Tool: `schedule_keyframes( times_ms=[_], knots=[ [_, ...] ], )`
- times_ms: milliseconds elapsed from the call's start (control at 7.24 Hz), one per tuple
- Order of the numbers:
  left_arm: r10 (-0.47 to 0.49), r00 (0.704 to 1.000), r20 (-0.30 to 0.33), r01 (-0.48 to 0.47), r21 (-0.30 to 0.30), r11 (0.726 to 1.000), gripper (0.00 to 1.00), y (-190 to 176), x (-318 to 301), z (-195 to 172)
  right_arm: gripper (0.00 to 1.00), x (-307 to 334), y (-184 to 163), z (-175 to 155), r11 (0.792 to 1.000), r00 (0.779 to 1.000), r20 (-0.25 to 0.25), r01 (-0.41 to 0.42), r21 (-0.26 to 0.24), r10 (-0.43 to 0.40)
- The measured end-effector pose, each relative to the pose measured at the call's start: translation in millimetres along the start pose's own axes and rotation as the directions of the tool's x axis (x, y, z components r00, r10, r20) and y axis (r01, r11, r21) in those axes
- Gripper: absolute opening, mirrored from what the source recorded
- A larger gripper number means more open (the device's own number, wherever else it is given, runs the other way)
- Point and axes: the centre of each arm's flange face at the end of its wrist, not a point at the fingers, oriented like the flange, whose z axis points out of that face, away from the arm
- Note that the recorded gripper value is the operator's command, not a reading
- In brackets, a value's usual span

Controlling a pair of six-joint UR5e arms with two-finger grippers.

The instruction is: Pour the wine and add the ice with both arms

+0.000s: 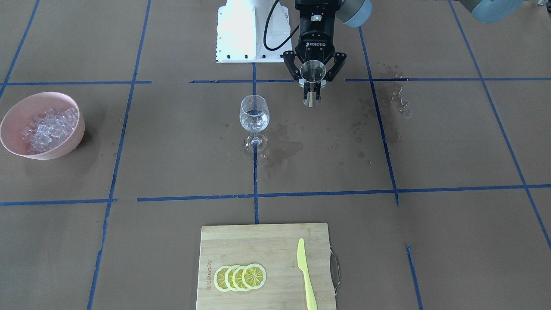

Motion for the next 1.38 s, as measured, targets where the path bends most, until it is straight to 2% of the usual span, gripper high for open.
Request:
schedule_keyframes(
  times_ms=[276,553,967,1106,1382],
  knots=[
    [0.11,0.994,-0.015,-0.11,-0.013,0.994,0.0,11,20,-2,1.0,-9,11,14,1.0,1.0,0.017,-0.011,0.001,0.011],
    [0.204,0.979,-0.021,-0.205,-0.021,0.979,0.0,19,32,-1,1.0,-20,19,31,1.0,1.0,-0.013,-0.005,-0.012,0.004],
    [0.354,0.935,-0.041,-0.355,-0.031,0.934,0.0,34,43,-6,1.0,-44,31,50,1.0,0.999,-0.035,0.006,-0.02,-0.006],
    [0.41,0.911,-0.047,-0.412,-0.032,0.911,0.0,38,46,-8,1.0,-48,33,54,1.0,0.999,-0.036,0.008,-0.023,-0.009],
    [0.545,0.837,-0.053,-0.547,-0.028,0.837,0.0,43,51,-8,1.0,-50,35,56,1.0,0.999,-0.038,0.01,-0.026,-0.011]
  ],
)
